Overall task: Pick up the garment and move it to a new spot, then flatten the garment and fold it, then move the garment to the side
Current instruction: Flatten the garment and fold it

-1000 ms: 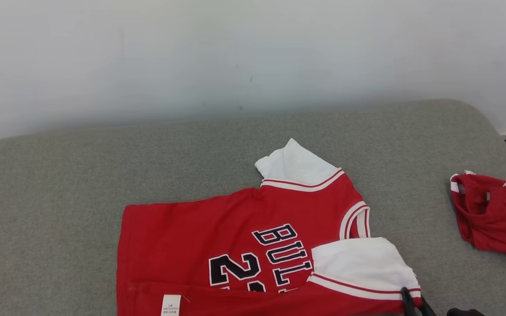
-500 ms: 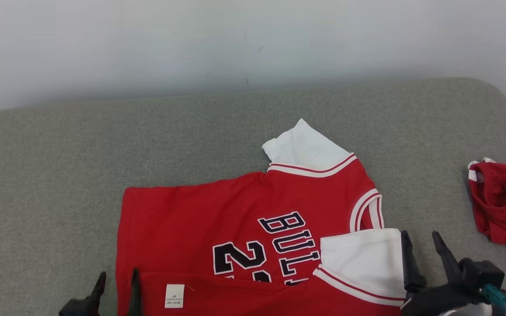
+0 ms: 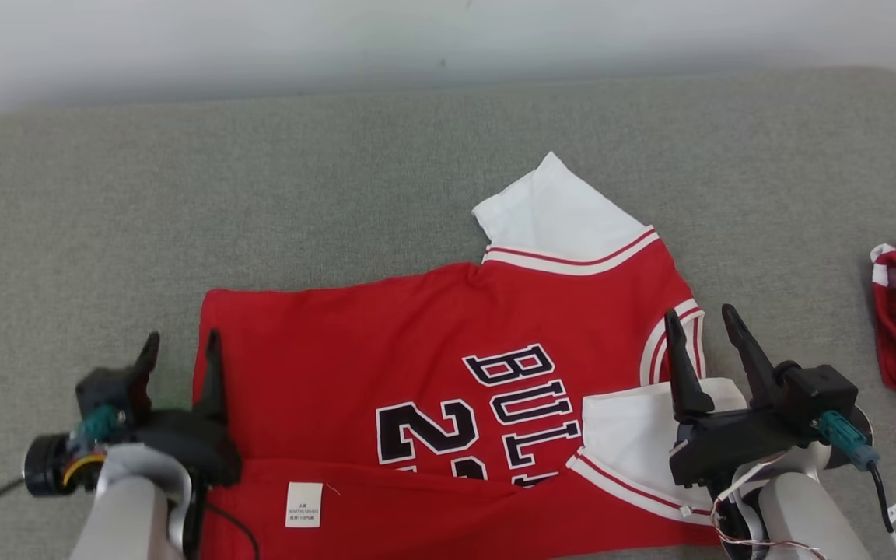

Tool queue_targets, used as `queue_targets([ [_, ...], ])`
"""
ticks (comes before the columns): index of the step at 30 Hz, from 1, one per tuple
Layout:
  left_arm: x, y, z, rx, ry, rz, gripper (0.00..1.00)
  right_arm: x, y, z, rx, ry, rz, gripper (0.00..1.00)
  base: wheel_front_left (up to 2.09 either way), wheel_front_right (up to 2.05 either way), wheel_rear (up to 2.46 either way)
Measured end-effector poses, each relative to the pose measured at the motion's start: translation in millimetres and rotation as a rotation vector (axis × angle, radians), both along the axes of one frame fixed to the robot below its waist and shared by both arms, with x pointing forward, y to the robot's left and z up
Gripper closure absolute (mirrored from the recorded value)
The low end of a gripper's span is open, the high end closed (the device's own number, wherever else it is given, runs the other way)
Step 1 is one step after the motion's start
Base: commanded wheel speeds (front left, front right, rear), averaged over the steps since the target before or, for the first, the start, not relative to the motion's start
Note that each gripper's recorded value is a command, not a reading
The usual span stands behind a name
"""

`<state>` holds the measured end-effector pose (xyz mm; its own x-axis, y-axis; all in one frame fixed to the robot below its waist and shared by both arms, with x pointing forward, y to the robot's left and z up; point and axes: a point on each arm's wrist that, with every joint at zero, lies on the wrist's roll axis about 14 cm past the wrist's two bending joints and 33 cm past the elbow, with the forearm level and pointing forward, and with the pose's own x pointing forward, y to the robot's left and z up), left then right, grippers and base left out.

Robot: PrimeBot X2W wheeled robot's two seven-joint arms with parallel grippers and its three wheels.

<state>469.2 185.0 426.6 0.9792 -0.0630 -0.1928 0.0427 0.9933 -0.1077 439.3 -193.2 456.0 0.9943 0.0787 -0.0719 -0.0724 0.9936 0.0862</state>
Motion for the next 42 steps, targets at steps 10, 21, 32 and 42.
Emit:
queue_targets([
  [10,38.8,-6.2,-12.1,0.069,0.086,-0.038,0.00,12.9,11.2,-10.2,0.000,0.017,0.033,0.00,0.00,0.00,0.00],
  [21,47.6,-4.7,-37.3,0.119,0.173,-0.027,0.29,26.2,9.7,-2.5,-0.018,-0.015,0.045,0.00,0.00,0.00,0.00],
  [32,48.7,-6.9,-28.9,0.115,0.142,-0.027,1.00,72.1,15.3,26.1,-0.089,-0.086,0.121,0.00,0.00,0.00,0.00],
  [42,44.5,1.5,-2.8,0.085,0.027,0.003,1.00,130.1,36.5,20.0,-0.176,0.035,0.202,0.00,0.00,0.00,0.00],
])
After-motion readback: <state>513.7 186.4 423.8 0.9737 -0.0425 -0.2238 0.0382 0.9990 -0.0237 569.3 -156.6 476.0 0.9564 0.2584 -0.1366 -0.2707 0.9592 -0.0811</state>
